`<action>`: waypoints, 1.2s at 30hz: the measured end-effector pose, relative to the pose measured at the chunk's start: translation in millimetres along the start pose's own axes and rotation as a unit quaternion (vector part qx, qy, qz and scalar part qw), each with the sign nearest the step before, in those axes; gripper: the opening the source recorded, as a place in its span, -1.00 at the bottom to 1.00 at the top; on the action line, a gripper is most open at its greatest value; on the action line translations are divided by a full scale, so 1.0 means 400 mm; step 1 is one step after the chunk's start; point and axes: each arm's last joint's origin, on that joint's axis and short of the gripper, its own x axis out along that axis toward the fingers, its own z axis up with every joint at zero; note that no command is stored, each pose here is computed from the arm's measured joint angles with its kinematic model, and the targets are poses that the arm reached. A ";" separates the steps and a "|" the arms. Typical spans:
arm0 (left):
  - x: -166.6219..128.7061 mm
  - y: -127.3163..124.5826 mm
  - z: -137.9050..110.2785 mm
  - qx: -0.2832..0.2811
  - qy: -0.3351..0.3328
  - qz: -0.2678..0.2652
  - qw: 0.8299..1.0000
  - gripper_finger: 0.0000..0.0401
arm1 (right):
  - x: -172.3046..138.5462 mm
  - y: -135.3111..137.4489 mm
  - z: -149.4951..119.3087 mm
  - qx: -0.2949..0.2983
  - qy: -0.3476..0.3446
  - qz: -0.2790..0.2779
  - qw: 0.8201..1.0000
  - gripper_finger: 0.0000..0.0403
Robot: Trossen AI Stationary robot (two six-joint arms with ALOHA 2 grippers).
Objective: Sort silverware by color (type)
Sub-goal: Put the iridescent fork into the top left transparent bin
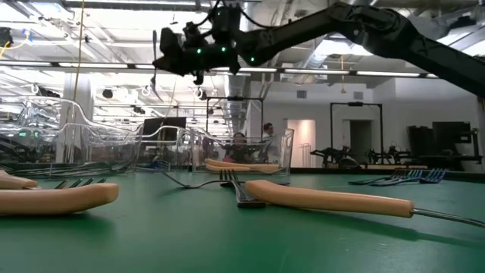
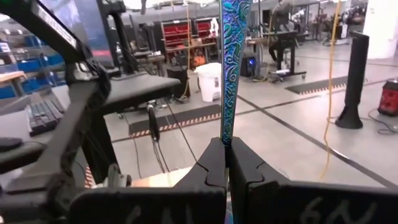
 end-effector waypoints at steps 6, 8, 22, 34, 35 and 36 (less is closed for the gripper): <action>0.000 0.001 -0.002 0.002 0.003 0.002 1.000 -0.24 | 0.017 -0.037 -0.073 -0.002 0.008 -0.010 1.000 -0.96; 0.000 0.001 -0.002 0.001 0.002 0.004 1.000 -0.24 | 0.018 -0.041 -0.083 -0.001 0.016 -0.012 1.000 -0.95; 0.000 0.005 -0.006 0.009 0.005 0.019 1.000 -0.24 | 0.034 -0.074 -0.194 0.002 0.049 -0.024 0.999 -0.95; -0.001 0.011 -0.016 0.030 0.014 0.036 0.999 -0.24 | 0.031 -0.095 -0.215 0.001 0.081 -0.034 0.996 -0.95; -0.001 0.011 -0.016 0.031 0.014 0.039 0.999 -0.24 | 0.031 -0.096 -0.216 -0.002 0.082 -0.034 0.996 -0.95; -0.001 0.012 -0.016 0.031 0.013 0.042 0.999 -0.24 | 0.030 -0.097 -0.216 -0.004 0.082 -0.035 0.996 -0.95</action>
